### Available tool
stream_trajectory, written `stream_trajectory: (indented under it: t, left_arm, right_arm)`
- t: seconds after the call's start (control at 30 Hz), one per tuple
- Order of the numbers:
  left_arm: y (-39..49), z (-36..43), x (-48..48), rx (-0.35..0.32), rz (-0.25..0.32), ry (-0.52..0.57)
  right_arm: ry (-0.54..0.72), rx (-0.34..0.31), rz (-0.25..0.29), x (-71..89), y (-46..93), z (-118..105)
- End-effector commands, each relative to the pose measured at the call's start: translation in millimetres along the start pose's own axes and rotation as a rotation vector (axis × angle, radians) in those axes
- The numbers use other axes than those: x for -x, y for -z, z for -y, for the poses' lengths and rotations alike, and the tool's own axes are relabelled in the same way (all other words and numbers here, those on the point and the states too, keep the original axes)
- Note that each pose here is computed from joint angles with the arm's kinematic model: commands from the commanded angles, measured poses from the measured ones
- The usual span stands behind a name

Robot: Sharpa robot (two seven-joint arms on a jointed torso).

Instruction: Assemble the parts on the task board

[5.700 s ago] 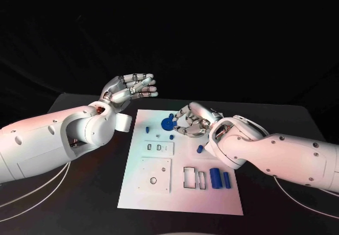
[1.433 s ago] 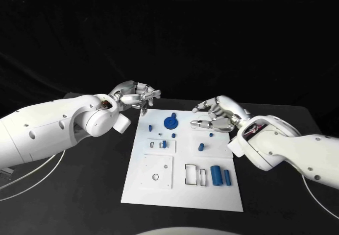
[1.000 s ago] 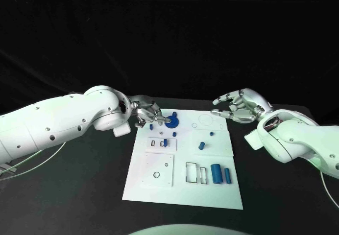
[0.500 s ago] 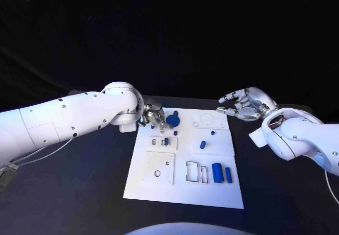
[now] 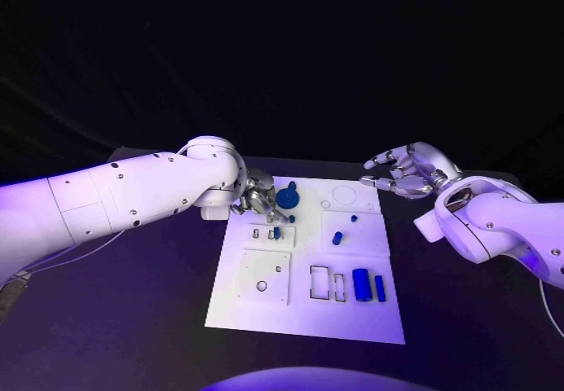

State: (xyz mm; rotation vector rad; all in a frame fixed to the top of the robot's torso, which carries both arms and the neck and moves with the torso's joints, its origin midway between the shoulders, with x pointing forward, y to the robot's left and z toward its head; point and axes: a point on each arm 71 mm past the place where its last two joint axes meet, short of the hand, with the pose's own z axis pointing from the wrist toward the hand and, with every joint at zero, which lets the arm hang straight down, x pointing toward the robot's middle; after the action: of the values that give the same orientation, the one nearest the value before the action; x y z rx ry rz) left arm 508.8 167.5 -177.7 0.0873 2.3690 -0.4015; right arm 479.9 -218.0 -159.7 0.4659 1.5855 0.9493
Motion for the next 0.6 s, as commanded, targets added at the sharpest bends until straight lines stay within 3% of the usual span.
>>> stream_trajectory:
  t: [0.03,0.6]
  left_arm:
    - [-2.0,1.3,-4.6,0.006,-0.056,-0.024]
    - [-8.5,4.8,-11.6,0.012,-0.097,-0.044]
  right_arm:
    - [0.014,0.004,-0.007,-0.8,-0.1,-0.5]
    - [0.017,0.005,-0.013,-2.0,-0.1,-1.4]
